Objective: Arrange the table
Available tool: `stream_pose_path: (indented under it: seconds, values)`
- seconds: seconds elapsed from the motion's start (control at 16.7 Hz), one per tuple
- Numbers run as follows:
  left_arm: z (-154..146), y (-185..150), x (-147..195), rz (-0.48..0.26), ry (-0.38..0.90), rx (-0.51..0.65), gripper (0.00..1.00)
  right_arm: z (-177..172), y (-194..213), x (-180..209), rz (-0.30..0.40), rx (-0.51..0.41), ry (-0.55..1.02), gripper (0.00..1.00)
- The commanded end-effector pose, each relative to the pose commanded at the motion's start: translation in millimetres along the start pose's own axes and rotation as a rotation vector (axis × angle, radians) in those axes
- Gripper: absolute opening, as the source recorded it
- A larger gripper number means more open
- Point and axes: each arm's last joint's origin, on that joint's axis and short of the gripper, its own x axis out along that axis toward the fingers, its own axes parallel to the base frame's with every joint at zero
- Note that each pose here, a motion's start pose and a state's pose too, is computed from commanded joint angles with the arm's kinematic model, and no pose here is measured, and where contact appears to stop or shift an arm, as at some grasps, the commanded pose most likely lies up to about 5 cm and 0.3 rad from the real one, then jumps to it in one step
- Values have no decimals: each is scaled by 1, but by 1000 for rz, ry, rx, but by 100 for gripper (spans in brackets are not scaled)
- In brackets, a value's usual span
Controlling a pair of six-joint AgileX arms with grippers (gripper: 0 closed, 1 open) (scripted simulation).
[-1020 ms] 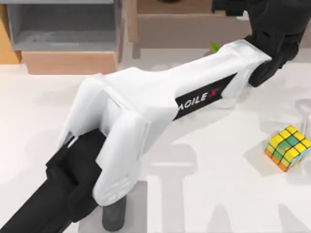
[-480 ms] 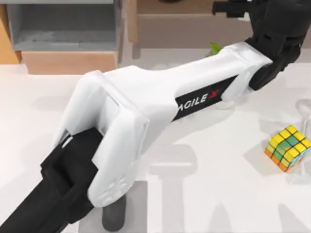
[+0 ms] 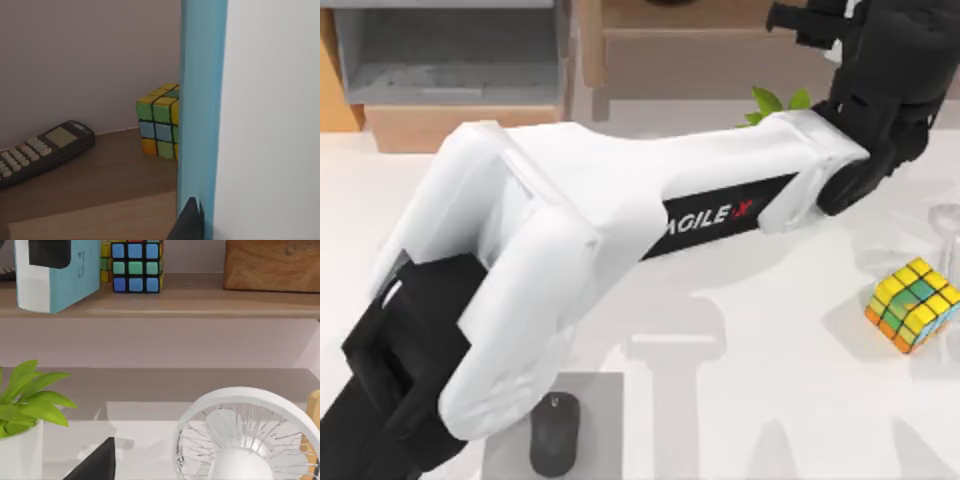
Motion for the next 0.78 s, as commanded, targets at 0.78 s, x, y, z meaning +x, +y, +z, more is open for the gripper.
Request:
stream_pose_path:
  seconds: [0.78]
  values:
    - [-19,131,-89,-282,-24,551,0,0,0,0,0,0,0,100]
